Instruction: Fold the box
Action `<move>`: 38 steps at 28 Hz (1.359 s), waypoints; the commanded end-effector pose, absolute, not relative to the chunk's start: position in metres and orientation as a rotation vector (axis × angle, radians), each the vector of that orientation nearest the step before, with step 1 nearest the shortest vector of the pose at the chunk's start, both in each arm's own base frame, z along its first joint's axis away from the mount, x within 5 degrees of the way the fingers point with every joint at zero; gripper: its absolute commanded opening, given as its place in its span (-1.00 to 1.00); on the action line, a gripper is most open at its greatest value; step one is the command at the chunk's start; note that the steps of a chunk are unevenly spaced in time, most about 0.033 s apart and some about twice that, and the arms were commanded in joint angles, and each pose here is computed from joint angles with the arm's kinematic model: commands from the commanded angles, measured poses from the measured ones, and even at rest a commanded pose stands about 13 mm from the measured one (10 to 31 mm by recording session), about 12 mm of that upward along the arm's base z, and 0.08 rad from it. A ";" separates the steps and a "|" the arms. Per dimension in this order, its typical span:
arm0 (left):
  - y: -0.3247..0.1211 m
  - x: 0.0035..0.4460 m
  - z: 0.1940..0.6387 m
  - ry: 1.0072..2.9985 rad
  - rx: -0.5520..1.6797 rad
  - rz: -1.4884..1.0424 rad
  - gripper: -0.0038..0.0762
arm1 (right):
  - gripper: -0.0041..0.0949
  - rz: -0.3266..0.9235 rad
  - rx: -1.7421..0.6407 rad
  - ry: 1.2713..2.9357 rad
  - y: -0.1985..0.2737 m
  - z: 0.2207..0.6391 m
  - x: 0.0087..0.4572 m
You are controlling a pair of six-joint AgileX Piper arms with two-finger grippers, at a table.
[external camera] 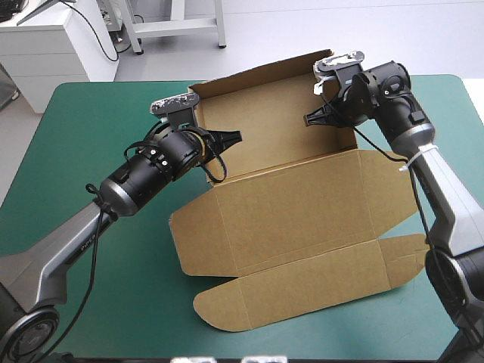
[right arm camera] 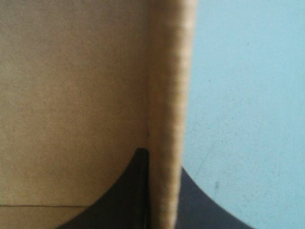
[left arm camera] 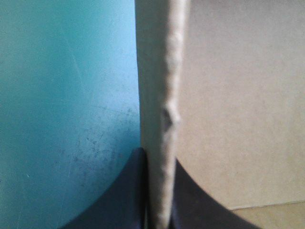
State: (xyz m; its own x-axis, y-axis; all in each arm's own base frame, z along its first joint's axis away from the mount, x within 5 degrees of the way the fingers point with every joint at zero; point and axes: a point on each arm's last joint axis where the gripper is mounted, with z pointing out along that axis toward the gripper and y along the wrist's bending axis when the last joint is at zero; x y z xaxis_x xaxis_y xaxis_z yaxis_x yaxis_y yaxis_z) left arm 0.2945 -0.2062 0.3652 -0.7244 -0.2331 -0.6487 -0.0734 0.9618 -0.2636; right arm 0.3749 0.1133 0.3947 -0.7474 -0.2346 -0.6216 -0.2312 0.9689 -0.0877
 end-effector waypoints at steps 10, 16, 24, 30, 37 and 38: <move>-0.193 0.313 0.397 2.373 0.053 -0.323 -0.92 | -0.95 0.069 -0.204 2.402 0.106 0.414 0.364; -0.188 0.342 0.367 2.558 0.096 -0.308 -0.92 | -0.95 0.099 -0.212 2.507 0.110 0.383 0.363; -0.191 0.359 0.322 2.734 0.185 -0.094 -0.92 | -0.95 0.120 -0.219 2.640 0.113 0.329 0.360; -0.195 0.362 0.290 2.893 0.190 -0.021 -0.92 | -0.95 0.153 -0.238 2.740 0.116 0.298 0.358; -0.199 0.362 0.286 2.915 0.275 -0.065 -0.92 | -0.95 0.174 -0.250 2.765 0.117 0.290 0.361; -0.200 0.361 0.285 2.917 0.296 -0.081 -0.92 | -0.94 0.202 -0.241 2.778 0.118 0.287 0.362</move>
